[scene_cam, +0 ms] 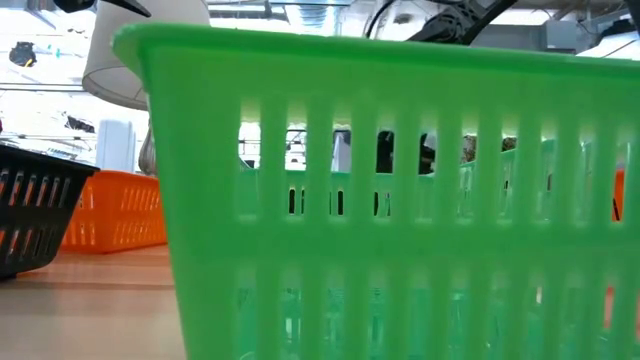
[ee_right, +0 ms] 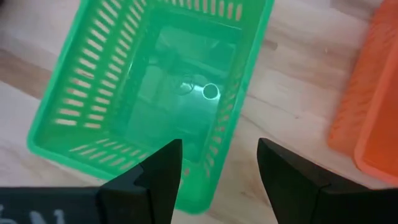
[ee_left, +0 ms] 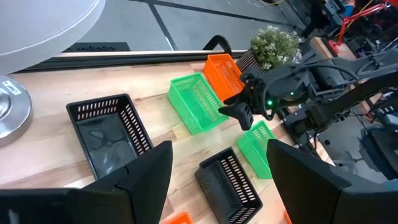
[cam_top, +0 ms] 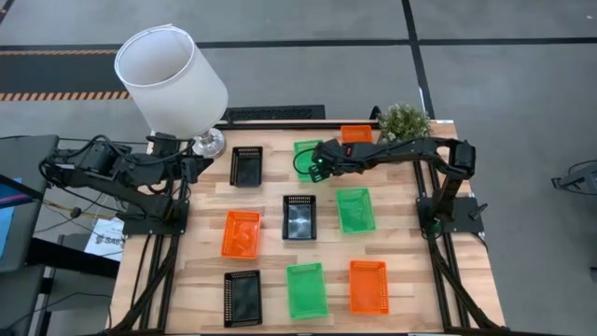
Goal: Stack baskets by color
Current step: Stack the top green bin on the middle right green bin
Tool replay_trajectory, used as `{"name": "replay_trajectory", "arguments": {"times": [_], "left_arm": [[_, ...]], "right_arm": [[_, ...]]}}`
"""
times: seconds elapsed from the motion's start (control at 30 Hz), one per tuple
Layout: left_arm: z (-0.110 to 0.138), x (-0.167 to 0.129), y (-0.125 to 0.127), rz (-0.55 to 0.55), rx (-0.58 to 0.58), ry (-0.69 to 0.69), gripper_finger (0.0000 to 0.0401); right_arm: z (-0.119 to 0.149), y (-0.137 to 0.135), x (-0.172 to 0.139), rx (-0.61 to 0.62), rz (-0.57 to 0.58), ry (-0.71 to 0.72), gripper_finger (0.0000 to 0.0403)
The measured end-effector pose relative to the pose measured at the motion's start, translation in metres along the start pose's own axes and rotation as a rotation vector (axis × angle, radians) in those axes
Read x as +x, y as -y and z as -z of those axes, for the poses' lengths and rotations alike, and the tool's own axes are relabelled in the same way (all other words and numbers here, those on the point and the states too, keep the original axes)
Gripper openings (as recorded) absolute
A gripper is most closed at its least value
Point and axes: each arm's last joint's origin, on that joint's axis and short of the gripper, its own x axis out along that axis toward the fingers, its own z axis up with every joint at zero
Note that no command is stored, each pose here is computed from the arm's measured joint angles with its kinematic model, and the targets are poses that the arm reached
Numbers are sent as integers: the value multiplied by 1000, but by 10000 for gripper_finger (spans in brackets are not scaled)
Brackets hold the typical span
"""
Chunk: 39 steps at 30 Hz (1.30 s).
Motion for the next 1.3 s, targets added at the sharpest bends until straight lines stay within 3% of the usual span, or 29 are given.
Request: {"name": "replay_trajectory", "arguments": {"times": [0.27, 0.53, 0.8, 0.97, 1.1, 1.2, 1.3], "left_arm": [[0, 0, 0, -1, -14, -1, 251], [0, 0, 0, -1, -14, -1, 251], [0, 0, 0, -1, 17, -1, 251], [0, 0, 1, -3, 30, 16, 251], [-4, 0, 6, 25, 0, 78, 251], [-9, -1, 12, 53, -15, 168, 251], [-16, -2, 22, 93, -12, 265, 251]], "right_arm": [[5, 3, 5, -2, -17, -18, 172], [3, 3, 6, 5, -55, -41, 22], [-17, 5, 1, 35, -98, 5, 7], [-51, 4, -47, 30, -198, 69, 5], [-58, 9, -102, 29, -246, 110, 5], [-44, 12, -147, 34, -311, 133, 3], [-13, 8, -192, 26, -341, 179, 4]]}}
